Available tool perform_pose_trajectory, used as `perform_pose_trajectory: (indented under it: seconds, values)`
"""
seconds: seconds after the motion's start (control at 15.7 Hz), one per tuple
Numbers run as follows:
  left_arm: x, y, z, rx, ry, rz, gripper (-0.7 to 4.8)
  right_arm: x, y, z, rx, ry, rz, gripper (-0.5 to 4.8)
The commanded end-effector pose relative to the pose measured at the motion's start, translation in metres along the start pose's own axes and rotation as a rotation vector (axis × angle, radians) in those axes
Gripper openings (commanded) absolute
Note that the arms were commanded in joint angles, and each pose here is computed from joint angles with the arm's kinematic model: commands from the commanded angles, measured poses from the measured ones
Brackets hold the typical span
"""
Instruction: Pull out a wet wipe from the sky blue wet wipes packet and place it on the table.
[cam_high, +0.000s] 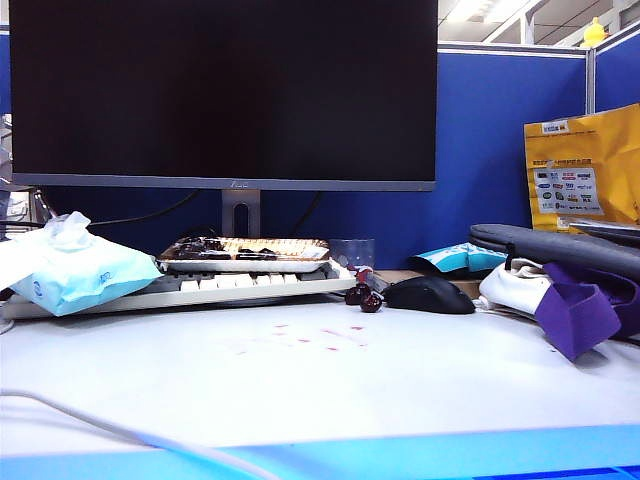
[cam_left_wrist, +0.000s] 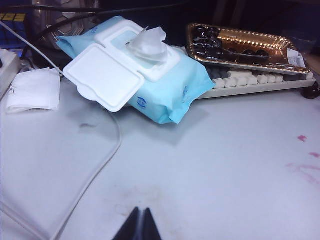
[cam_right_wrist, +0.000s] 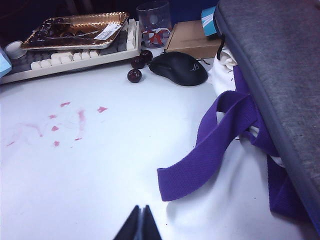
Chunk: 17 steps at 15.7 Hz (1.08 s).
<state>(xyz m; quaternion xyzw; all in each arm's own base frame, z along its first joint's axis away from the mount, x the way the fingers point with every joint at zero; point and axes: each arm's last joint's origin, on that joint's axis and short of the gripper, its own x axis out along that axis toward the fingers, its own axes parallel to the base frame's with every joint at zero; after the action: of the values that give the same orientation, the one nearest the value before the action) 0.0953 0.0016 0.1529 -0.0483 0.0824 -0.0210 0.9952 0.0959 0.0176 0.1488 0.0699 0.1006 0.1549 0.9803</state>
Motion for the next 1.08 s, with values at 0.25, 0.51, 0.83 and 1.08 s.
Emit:
perform_pose_trajectory:
  seconds: [0.25, 0.51, 0.83, 1.08]
  values:
    - [0.0, 0.0, -0.002, -0.002, 0.014, 0.003, 0.25, 0.0, 0.0, 0.0, 0.003, 0.002, 0.0, -0.01]
    - [0.0, 0.0, -0.001, -0.061, 0.005, 0.002, 0.25, 0.0, 0.0, 0.0, 0.003, 0.002, 0.0, -0.01]
    - [-0.008, -0.003, 0.034, -0.143, -0.254, -0.012, 0.25, 0.0, 0.0, 0.0, 0.003, 0.002, 0.0, -0.01]
    - [-0.012, -0.007, 0.082, -0.153, -0.274, -0.017, 0.25, 0.0, 0.0, 0.0, 0.003, 0.002, 0.001, -0.01]
